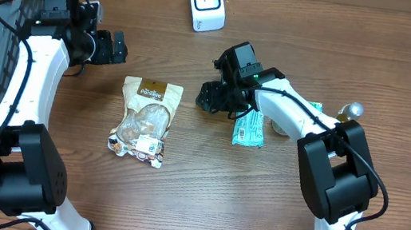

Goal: Scan the item barcode

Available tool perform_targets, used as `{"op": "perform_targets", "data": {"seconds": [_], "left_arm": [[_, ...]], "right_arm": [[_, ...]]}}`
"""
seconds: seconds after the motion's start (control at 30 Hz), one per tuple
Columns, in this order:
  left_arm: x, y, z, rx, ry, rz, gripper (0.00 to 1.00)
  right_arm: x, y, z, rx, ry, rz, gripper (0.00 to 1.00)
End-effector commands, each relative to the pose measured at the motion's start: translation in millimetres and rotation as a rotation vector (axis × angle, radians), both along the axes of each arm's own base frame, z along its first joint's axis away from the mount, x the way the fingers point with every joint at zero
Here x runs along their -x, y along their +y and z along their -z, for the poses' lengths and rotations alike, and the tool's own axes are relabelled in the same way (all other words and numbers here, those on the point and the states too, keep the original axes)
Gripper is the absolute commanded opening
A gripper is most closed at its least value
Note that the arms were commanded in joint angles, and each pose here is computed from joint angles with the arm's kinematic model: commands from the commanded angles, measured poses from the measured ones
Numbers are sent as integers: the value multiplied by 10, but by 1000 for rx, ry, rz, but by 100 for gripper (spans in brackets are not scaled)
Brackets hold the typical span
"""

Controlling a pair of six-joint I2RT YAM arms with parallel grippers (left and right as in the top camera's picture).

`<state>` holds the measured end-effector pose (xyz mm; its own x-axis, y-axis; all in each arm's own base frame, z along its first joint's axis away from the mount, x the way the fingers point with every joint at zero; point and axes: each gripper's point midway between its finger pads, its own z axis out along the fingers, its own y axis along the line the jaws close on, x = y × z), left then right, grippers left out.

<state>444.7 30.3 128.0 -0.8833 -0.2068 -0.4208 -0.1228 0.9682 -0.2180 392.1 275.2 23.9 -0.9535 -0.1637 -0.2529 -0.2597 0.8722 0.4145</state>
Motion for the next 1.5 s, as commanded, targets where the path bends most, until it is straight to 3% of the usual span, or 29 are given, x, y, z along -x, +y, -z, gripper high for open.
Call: {"op": "perform_targets", "data": {"seconds": [0.0,0.57,0.7,0.9,0.93,1.0,1.07,1.13,1.3,1.47], "left_arm": [[-48,0,-31,2,-9,-7,100],[-59,2,-37,1,-14,-7,100],[-191,-13,-105,25,-68,-42,100],[140,-100,63,73,88,-57,100],[198,-112,97,75,115,-57,93],[313,-139,171,81,167,-56,56],[412,-171,280,85,206,-53,33],[473,-198,369,86,228,-49,22],[567,-278,620,84,247,-32,4],[599,-490,856,80,227,20,7]], "right_arm": [[39,-28,46,23,4,-6,73],[78,-44,95,36,-19,-73,75],[21,-13,69,23,-46,-72,75],[-2,-1,62,17,-55,-68,79],[-1,-1,62,17,-54,-68,79],[-5,1,61,16,-56,-68,79],[-21,8,54,13,-64,-68,80],[-31,14,48,10,-69,-68,82],[-29,14,49,10,-67,-68,91],[-18,24,42,-8,-44,-42,99]]}}
